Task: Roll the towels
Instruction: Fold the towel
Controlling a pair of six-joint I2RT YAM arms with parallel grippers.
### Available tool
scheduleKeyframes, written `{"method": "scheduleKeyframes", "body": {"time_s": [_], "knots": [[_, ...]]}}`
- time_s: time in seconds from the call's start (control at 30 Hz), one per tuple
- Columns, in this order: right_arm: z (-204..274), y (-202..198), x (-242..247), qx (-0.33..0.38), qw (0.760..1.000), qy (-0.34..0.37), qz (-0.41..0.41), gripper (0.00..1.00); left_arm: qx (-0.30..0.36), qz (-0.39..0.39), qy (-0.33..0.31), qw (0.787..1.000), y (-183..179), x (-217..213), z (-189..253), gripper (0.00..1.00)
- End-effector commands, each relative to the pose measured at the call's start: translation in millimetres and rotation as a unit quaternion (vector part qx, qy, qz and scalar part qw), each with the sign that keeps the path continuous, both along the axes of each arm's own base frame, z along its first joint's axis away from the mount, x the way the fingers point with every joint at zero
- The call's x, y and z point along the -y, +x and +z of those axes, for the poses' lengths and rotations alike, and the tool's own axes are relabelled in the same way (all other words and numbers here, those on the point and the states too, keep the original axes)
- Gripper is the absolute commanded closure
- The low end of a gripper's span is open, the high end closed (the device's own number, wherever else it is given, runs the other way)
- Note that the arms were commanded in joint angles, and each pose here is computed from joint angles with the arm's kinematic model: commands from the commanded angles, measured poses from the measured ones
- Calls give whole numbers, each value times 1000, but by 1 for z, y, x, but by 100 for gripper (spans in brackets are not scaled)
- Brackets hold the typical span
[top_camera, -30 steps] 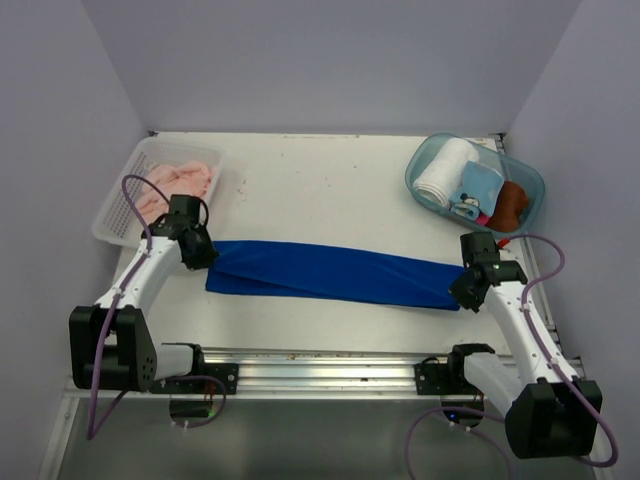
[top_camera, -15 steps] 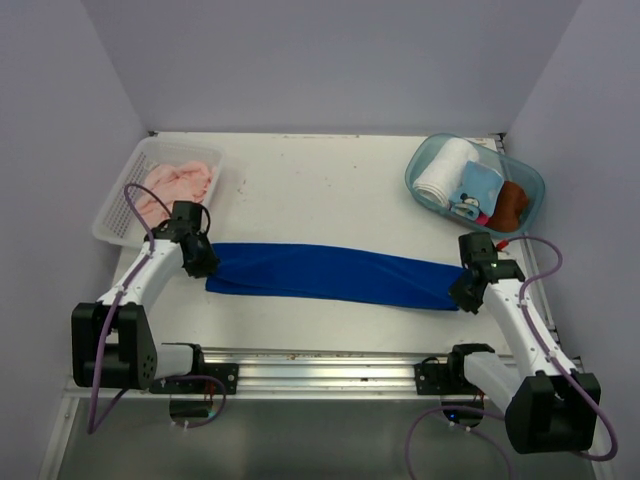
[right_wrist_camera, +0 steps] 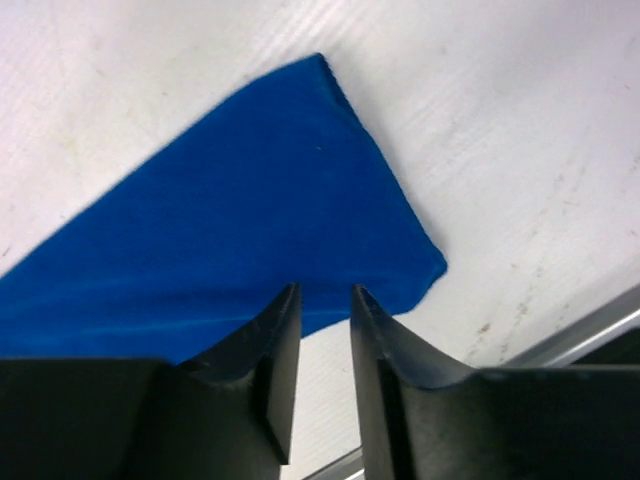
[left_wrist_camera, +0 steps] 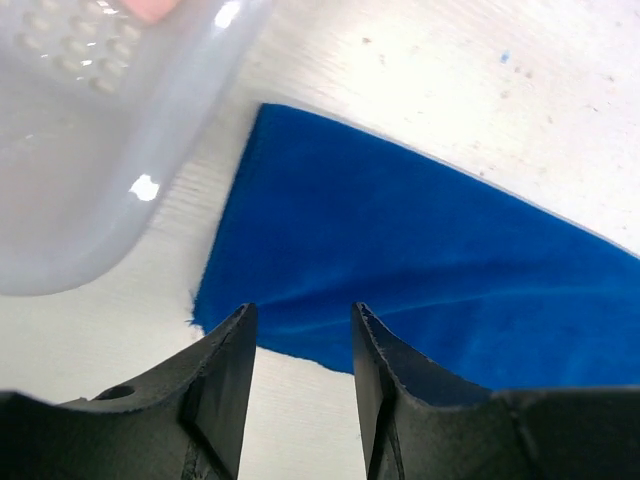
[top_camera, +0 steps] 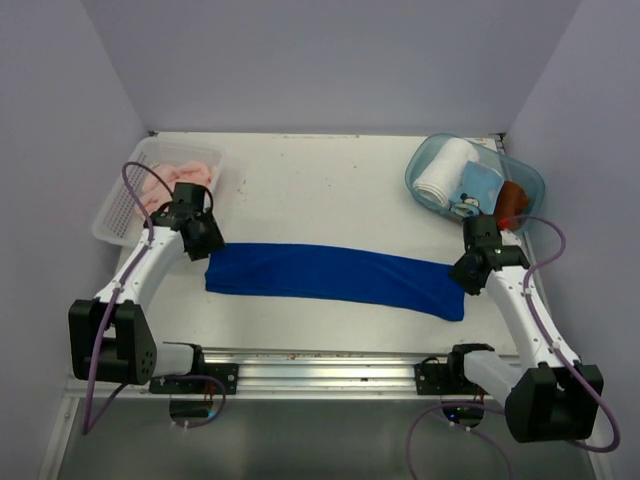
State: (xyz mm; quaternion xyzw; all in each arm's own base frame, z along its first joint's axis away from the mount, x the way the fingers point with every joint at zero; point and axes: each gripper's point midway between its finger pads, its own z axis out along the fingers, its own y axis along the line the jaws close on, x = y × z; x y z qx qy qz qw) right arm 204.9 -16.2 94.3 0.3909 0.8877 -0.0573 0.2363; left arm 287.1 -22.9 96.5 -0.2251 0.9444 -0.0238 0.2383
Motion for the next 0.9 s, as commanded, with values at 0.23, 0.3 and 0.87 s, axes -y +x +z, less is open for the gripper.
{"method": "scheduleKeyframes", "body": {"time_s": [0.23, 0.3, 0.87], "knots": [[-11, 45, -13, -12, 997, 5, 77, 87, -15, -112, -25, 993, 9, 55, -20, 56], [-24, 50, -14, -29, 996, 6, 81, 89, -26, -111, -22, 993, 9, 57, -37, 57], [-67, 66, 12, -90, 993, -51, 62, 92, -99, -51, 79, 991, 18, 7, -87, 59]]}}
